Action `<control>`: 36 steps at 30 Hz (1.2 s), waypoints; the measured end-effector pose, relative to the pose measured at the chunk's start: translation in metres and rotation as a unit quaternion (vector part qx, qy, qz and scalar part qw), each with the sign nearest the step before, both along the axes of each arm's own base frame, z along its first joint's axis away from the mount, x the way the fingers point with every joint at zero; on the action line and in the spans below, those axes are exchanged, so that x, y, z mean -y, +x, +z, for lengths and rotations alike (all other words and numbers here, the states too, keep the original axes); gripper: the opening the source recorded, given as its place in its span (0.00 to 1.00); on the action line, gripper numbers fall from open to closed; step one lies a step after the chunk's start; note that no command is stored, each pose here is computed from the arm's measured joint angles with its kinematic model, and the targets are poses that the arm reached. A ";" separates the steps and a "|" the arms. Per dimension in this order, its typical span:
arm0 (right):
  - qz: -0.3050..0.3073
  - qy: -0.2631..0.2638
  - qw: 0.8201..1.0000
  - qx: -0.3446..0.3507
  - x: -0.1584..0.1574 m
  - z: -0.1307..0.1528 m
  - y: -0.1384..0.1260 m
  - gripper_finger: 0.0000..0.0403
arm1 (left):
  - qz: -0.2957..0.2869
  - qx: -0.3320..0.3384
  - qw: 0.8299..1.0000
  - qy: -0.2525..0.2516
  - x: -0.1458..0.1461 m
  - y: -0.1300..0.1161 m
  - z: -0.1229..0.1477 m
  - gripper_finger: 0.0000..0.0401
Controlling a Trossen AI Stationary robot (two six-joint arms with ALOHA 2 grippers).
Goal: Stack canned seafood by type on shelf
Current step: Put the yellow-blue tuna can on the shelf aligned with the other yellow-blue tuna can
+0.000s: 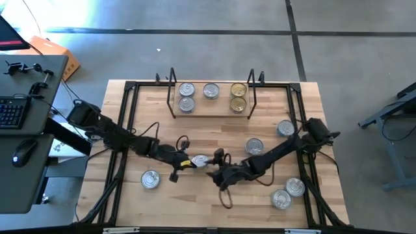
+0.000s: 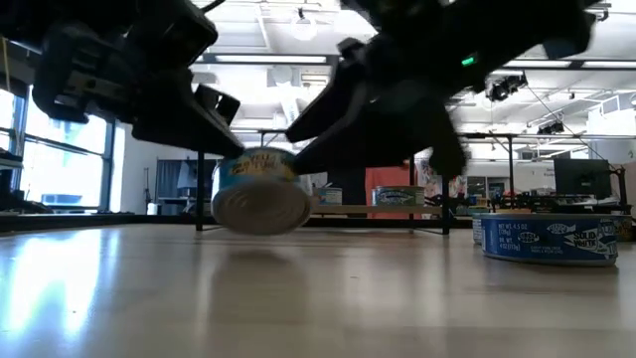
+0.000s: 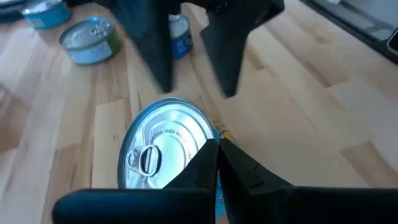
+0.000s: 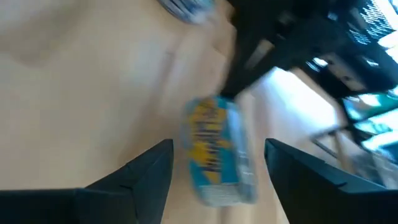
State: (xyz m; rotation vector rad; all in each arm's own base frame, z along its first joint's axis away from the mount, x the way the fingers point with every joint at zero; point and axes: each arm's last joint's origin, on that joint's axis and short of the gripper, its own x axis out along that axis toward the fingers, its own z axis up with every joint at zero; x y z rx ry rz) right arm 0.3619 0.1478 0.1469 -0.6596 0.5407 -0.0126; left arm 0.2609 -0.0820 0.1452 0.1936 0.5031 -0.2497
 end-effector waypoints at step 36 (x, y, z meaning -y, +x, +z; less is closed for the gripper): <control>-0.163 -0.092 0.982 -0.015 0.014 0.029 0.009 0.30 | 0.150 -0.118 0.980 -0.057 -0.006 -0.016 -0.014 0.12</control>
